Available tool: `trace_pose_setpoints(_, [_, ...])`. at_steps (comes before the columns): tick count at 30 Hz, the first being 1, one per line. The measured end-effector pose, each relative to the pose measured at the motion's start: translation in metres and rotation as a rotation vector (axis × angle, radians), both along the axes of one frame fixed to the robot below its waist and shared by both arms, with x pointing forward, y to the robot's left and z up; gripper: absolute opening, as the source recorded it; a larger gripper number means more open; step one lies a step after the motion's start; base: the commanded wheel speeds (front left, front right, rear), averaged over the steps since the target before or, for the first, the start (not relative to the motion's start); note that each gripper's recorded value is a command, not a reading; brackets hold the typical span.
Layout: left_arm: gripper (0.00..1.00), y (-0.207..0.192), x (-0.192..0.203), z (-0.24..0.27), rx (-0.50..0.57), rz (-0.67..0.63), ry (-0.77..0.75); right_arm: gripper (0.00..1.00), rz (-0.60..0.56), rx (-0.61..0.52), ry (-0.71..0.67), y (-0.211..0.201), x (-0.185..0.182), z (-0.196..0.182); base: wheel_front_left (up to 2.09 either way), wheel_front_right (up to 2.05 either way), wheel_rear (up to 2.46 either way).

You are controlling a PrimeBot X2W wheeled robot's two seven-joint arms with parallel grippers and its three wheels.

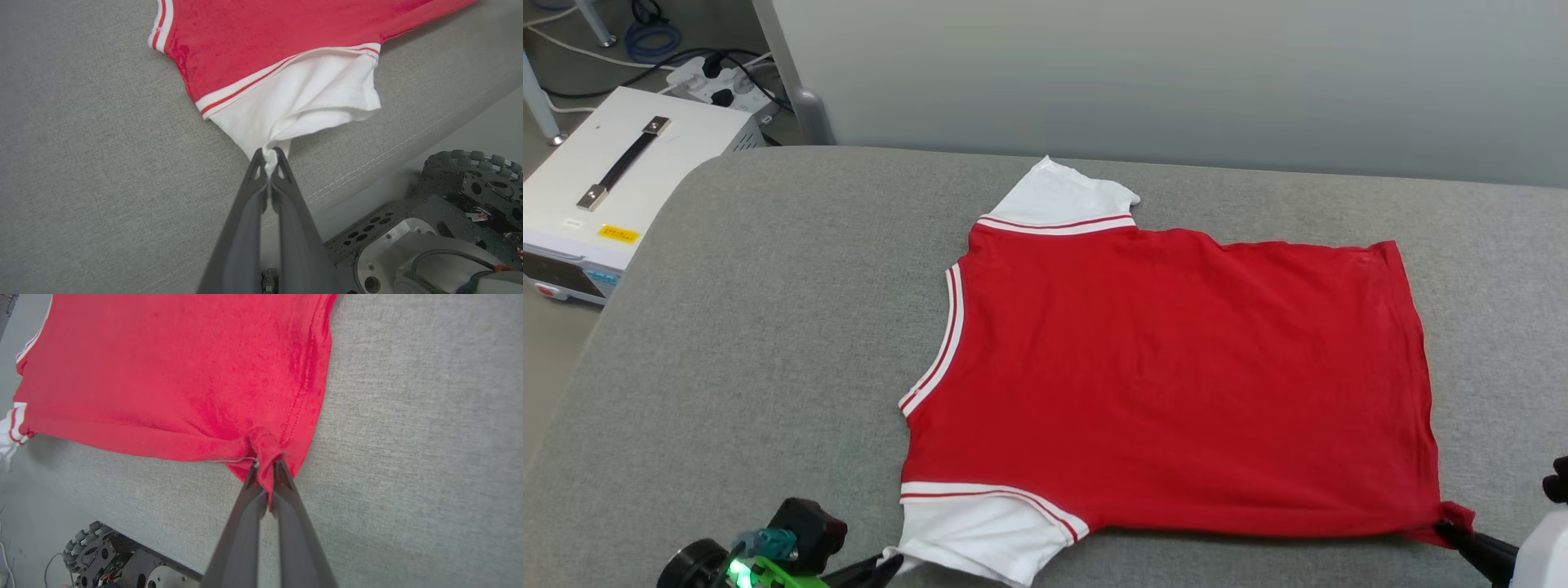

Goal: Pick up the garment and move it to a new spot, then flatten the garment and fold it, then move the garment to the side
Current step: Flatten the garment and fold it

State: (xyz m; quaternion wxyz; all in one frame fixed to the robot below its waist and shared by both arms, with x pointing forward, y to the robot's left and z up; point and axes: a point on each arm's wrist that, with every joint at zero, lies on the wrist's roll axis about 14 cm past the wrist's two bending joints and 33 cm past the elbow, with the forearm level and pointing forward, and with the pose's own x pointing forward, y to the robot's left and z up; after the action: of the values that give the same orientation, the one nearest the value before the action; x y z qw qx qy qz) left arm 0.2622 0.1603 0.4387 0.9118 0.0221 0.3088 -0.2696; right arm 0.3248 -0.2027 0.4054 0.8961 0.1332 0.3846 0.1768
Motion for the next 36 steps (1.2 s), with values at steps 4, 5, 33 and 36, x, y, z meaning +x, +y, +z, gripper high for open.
trace_pose_setpoints(4, [0.00,0.000,0.026,0.015,0.013,-0.009,-0.095,0.00,0.000,0.003,-0.047,0.000,0.013,0.014,0.00,0.00,0.00])
trace_pose_setpoints(5, [0.00,0.000,0.035,0.022,0.015,-0.011,-0.126,0.00,0.000,0.002,-0.057,0.000,0.016,0.017,0.00,0.00,0.00])
trace_pose_setpoints(33, [0.00,0.004,0.178,-0.022,0.149,-0.048,-0.116,0.00,0.002,-0.116,0.010,0.001,0.093,-0.016,0.00,0.00,0.00])
trace_pose_setpoints(36, [0.00,0.003,0.183,-0.034,0.152,-0.044,-0.098,0.00,0.000,-0.124,0.018,0.001,0.097,-0.023,0.00,0.00,0.00])
